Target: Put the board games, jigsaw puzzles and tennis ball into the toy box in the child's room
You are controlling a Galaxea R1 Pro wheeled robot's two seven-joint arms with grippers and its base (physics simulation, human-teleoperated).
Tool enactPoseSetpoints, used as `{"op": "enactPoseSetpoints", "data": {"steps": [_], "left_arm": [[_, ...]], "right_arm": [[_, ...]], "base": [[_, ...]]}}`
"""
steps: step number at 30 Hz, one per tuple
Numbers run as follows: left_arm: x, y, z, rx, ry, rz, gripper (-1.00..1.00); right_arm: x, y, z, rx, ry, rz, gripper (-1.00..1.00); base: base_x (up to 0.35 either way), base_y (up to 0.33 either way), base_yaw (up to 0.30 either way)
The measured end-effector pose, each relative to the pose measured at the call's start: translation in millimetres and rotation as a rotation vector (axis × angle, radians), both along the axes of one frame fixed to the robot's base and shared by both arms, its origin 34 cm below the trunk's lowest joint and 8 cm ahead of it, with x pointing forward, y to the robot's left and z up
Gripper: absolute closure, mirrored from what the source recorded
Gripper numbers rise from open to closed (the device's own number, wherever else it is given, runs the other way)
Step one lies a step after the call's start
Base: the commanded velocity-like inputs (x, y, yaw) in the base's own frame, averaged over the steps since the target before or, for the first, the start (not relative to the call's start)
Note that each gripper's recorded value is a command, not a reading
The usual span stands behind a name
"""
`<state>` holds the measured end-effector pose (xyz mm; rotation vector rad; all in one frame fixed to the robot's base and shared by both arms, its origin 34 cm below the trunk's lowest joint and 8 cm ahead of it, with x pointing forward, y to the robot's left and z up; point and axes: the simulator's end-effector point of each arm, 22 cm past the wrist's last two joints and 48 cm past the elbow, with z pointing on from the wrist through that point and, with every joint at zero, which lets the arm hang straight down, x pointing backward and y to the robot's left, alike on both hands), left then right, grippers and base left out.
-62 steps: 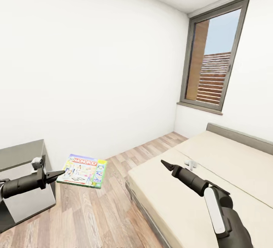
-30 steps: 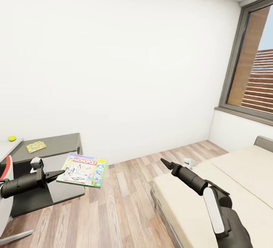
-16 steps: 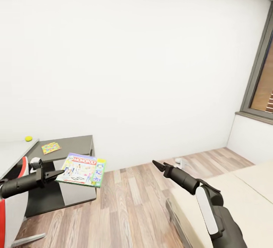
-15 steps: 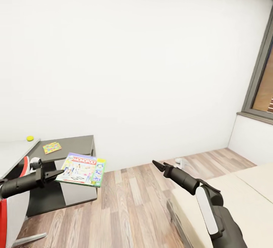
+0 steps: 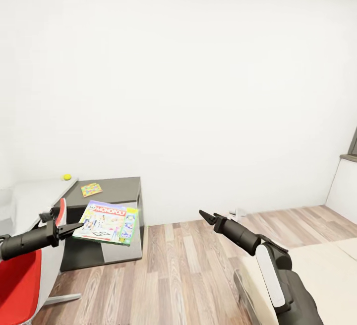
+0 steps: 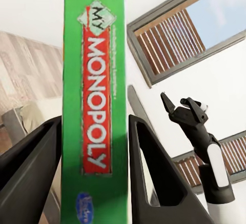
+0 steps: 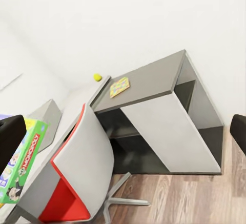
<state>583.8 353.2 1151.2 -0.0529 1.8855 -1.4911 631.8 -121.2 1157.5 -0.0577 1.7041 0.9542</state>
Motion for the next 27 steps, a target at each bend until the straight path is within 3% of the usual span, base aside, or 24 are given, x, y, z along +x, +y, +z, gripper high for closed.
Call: {"op": "enactPoseSetpoints", "data": {"steps": [16,27], "left_arm": [[0.4,1.5,2.9,0.002,-0.015,0.004,1.0],[0.4,1.5,1.6,0.006,-0.015,0.006,1.0]], "right_arm": [[-0.2,0.2,1.0,0.007,-0.001,0.001,-1.0],[-0.8,0.1,1.7,0.005,-0.002,0.001,-1.0]], "base": [[0.004,0.0,0.022],[0.261,0.0,0.0]]}}
